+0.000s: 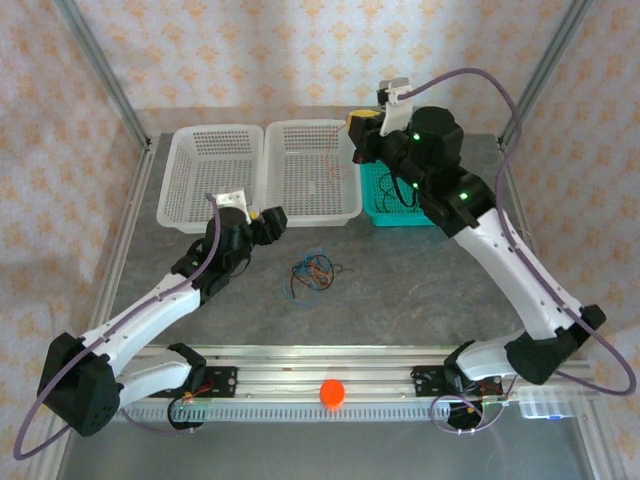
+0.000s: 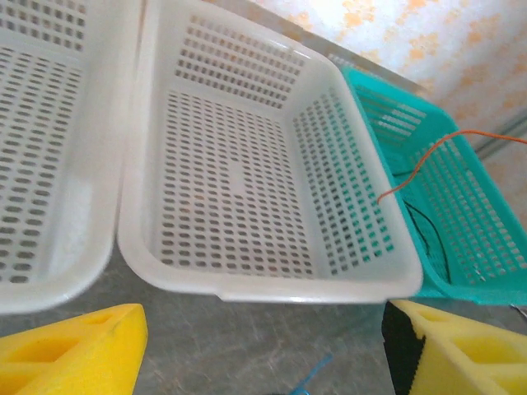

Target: Untangle the cables

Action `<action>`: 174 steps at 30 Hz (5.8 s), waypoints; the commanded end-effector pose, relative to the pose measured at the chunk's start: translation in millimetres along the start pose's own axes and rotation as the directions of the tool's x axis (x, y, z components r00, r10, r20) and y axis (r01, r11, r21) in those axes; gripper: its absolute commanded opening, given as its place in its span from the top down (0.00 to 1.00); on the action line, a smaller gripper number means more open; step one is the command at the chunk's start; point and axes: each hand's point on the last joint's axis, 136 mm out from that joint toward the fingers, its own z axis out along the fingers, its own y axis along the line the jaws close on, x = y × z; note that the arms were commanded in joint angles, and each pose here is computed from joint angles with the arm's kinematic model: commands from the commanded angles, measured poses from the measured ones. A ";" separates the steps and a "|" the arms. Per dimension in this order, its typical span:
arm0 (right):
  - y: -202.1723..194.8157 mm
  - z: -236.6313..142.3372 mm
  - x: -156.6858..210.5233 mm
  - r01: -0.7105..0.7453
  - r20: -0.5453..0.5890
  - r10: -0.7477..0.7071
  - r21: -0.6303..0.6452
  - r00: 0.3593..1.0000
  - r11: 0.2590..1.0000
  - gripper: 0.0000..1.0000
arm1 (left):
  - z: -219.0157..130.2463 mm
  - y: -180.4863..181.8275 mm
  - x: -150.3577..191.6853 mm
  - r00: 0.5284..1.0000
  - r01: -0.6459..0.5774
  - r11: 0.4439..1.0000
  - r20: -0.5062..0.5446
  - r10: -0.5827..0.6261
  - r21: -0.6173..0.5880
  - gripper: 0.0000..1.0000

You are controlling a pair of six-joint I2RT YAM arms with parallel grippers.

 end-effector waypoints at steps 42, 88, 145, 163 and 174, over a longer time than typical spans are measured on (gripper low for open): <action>-81.0 170.6 211.9 -0.110 -0.468 0.156 0.125 0.870 0.986 0.42 | 65.8 30.9 36.8 0.980 -0.029 0.994 -0.201 0.008 -0.101 0.01; 47.5 -8.6 300.9 -0.411 -0.603 0.334 0.011 0.725 0.912 0.53 | -21.5 48.6 187.8 0.835 -0.139 0.981 -0.548 0.044 -0.133 0.42; 30.5 -44.7 214.1 -0.165 -0.196 0.134 -0.152 0.971 0.974 0.00 | -54.4 -48.3 71.3 0.967 -0.034 0.985 -0.244 0.075 0.170 1.00; 90.7 -55.9 252.9 -0.119 -0.257 -0.027 -0.537 0.966 0.835 0.29 | -79.6 -106.0 -8.0 0.991 0.020 0.959 -0.130 0.018 0.284 1.00; 102.3 -20.4 268.2 -0.188 -0.243 0.057 -0.563 0.968 0.805 0.29 | -89.8 -128.0 -42.2 0.996 0.028 0.949 -0.086 -0.001 0.313 1.00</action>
